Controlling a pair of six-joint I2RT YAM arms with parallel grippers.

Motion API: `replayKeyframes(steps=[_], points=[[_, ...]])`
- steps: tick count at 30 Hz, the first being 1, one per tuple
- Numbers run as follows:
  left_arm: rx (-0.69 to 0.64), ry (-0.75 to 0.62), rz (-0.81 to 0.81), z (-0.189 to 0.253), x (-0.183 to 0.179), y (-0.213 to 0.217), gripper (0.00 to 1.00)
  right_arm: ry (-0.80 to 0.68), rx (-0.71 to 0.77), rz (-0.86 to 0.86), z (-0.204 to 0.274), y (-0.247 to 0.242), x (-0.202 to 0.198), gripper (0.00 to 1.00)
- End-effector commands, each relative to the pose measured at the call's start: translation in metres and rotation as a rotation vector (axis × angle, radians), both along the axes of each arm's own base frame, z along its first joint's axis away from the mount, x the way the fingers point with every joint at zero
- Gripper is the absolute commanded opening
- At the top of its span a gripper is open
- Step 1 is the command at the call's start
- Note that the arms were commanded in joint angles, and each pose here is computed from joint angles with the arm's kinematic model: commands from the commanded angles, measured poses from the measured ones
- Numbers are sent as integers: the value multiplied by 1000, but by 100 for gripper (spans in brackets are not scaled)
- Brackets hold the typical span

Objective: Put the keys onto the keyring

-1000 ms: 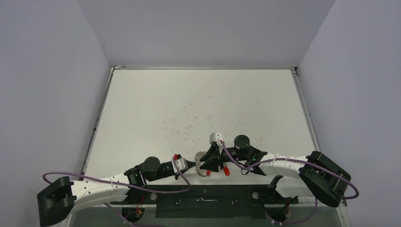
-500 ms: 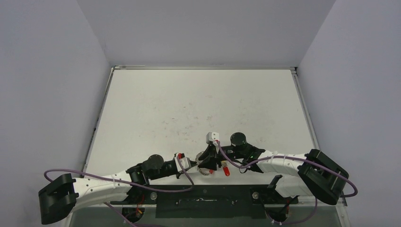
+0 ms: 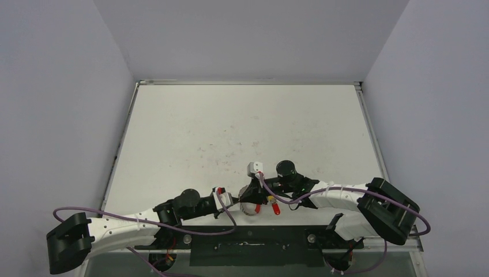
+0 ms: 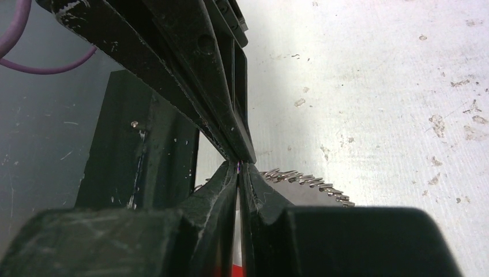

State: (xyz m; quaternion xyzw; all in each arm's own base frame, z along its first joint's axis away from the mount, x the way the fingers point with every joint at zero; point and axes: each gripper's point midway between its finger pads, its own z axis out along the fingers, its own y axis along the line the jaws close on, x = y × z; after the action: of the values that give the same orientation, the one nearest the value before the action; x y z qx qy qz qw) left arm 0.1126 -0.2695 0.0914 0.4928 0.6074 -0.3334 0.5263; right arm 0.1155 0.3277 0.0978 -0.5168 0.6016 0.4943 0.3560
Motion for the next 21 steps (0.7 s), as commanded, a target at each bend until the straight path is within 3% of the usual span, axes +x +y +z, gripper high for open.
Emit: replayKeyframes(steps=[1, 6, 9, 14, 17, 21], points=[[-99, -55, -16, 38, 3, -12, 0, -56, 40, 31, 14, 12, 5, 7], [-101, -52, -14, 38, 3, -12, 0, -71, 17, 35, 10, 11, 6, 9], [-104, -51, -15, 39, 2, -12, 0, -77, 11, 39, 9, 11, 6, 0], [-105, -50, -7, 38, 3, -10, 0, -92, 25, 22, 14, 11, 8, 0], [-115, -39, 13, 36, 3, -6, 17, -99, 63, 7, 22, 12, 9, 0], [-146, -28, 40, 36, 3, 0, 22, -79, 135, -6, 38, 15, 7, 0]])
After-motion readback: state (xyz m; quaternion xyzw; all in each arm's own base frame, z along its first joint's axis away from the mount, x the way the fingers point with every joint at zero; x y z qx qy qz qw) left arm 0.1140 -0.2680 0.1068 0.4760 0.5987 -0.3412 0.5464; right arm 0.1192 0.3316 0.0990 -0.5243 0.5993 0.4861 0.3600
